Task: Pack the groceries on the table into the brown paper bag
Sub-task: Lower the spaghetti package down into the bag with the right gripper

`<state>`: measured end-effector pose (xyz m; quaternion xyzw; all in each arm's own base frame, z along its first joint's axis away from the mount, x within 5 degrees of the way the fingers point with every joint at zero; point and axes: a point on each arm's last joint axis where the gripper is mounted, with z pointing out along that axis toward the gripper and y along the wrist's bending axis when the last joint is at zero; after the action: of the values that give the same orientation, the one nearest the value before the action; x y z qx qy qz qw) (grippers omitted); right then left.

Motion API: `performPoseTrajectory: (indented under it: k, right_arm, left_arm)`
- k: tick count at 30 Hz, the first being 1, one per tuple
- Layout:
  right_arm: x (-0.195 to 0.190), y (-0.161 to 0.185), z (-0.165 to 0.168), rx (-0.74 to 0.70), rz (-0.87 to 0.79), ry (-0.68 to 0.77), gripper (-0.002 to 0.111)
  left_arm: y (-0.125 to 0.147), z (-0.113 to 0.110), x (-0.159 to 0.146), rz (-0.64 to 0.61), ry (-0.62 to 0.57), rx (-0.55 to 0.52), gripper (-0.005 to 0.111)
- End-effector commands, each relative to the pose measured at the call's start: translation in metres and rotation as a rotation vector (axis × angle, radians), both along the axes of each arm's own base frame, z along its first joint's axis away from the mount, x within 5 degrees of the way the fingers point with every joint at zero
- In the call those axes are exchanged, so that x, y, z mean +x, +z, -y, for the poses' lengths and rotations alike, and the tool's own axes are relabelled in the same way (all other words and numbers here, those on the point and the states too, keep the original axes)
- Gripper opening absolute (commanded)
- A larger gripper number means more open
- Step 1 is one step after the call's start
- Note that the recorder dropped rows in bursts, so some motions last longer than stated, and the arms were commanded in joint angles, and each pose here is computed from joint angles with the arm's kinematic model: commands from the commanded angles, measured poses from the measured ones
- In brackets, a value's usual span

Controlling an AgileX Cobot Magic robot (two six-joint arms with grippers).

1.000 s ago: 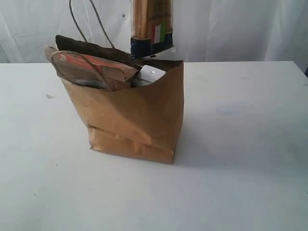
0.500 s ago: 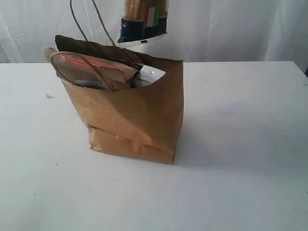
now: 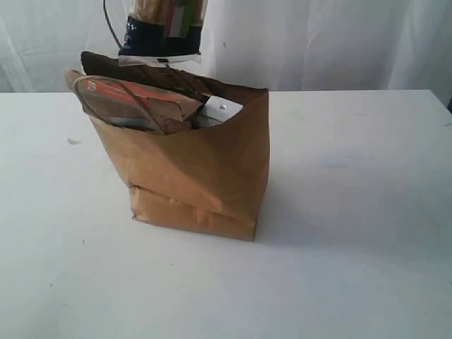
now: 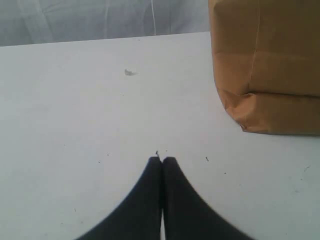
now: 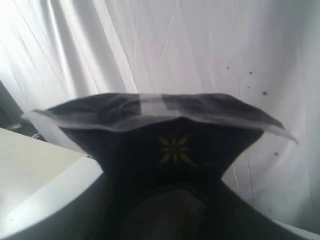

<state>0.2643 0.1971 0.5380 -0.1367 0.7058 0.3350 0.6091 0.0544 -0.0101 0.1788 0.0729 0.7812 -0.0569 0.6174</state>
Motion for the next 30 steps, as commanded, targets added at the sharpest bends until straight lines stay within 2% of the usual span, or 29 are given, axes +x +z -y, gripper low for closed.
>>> performPoseTrajectory:
  k: [1,13,30]
  right_arm:
    - [-0.003,0.017,0.005,0.113,0.064,-0.011,0.0]
    - [0.014,0.0,-0.007,0.13,-0.016,-0.019,0.0]
    - [0.053,-0.037,-0.014,-0.095,-0.01,-0.17,0.0]
  left_arm:
    - [-0.001,0.0,0.0,0.005,0.002,-0.002,0.0]
    - [-0.001,0.0,0.0,0.005,0.002,-0.002,0.0]
    - [-0.001,0.0,0.0,0.005,0.002,-0.002,0.0]
